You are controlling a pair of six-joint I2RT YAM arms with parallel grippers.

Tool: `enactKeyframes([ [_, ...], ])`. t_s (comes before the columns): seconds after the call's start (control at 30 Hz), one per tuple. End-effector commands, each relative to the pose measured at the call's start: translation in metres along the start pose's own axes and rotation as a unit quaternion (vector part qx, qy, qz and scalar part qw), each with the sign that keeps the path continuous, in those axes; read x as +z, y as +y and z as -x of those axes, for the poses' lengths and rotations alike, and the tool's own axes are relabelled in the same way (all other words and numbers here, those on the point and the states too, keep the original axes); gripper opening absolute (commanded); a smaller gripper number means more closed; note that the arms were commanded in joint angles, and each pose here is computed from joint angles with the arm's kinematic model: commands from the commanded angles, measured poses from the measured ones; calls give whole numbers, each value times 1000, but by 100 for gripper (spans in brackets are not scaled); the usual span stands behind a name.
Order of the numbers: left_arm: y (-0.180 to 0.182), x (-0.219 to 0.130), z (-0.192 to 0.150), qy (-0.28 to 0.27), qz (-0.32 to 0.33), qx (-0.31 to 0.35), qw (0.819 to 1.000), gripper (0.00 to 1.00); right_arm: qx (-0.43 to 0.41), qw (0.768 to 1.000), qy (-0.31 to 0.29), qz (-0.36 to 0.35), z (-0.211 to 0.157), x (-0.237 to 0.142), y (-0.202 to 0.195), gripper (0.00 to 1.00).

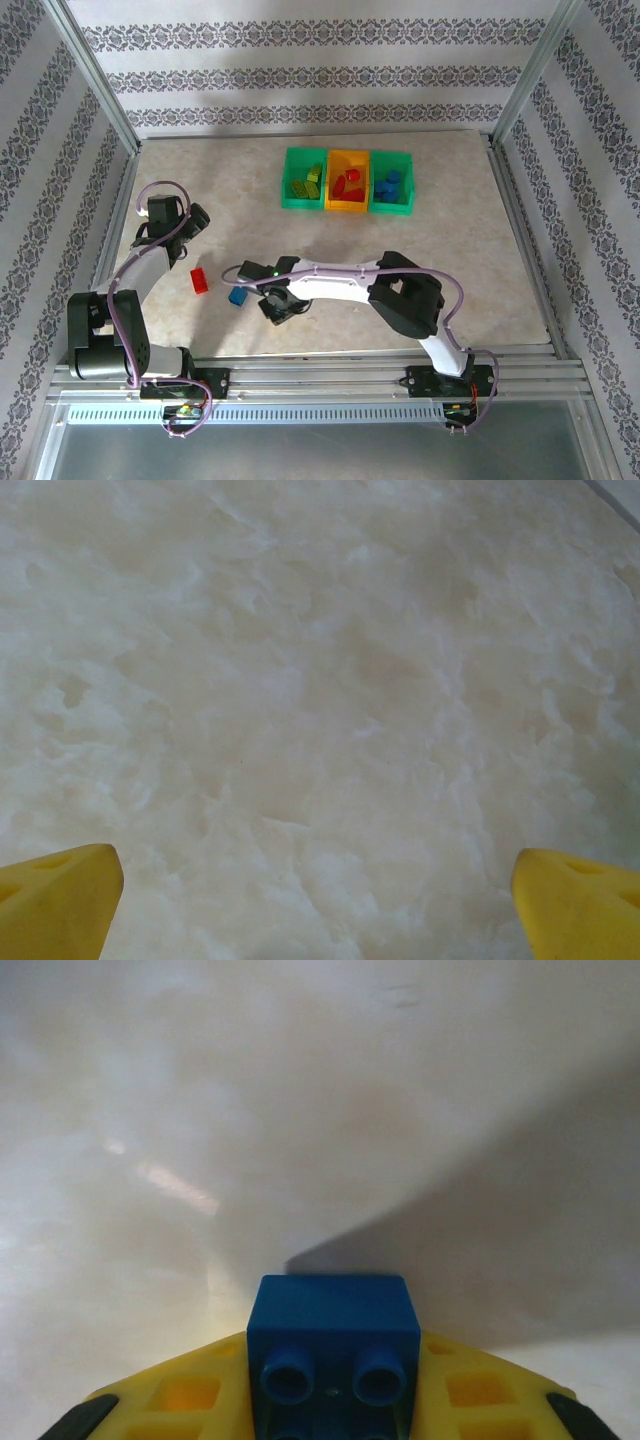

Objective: Sort the legos into containers by color
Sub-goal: Pick up the lego from the bottom-center of the table, then place the lego in the container.

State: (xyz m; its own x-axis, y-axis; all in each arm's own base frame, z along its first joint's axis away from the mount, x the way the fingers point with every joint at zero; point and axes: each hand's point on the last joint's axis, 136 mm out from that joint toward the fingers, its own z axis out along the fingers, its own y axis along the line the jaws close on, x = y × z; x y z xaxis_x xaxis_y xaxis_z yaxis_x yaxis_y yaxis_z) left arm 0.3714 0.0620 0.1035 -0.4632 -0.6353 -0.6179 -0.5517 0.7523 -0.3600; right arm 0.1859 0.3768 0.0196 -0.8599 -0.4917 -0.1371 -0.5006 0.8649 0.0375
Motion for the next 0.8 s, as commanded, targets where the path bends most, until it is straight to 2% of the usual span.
enactKeyframes([
  [0.0, 1, -7, 14, -23, 0, -6, 1000, 100, 20, 998, -43, -36, 15, -26, -32, 22],
  [0.53, 1, -11, 16, -27, 2, -3, 1000, 100, 105, 969, -192, -118, 73, -122, -168, 21],
  [0.77, 0, -18, 17, -30, -4, -4, 1000, 100, 186, 946, -248, -91, 96, -147, -230, 21],
])
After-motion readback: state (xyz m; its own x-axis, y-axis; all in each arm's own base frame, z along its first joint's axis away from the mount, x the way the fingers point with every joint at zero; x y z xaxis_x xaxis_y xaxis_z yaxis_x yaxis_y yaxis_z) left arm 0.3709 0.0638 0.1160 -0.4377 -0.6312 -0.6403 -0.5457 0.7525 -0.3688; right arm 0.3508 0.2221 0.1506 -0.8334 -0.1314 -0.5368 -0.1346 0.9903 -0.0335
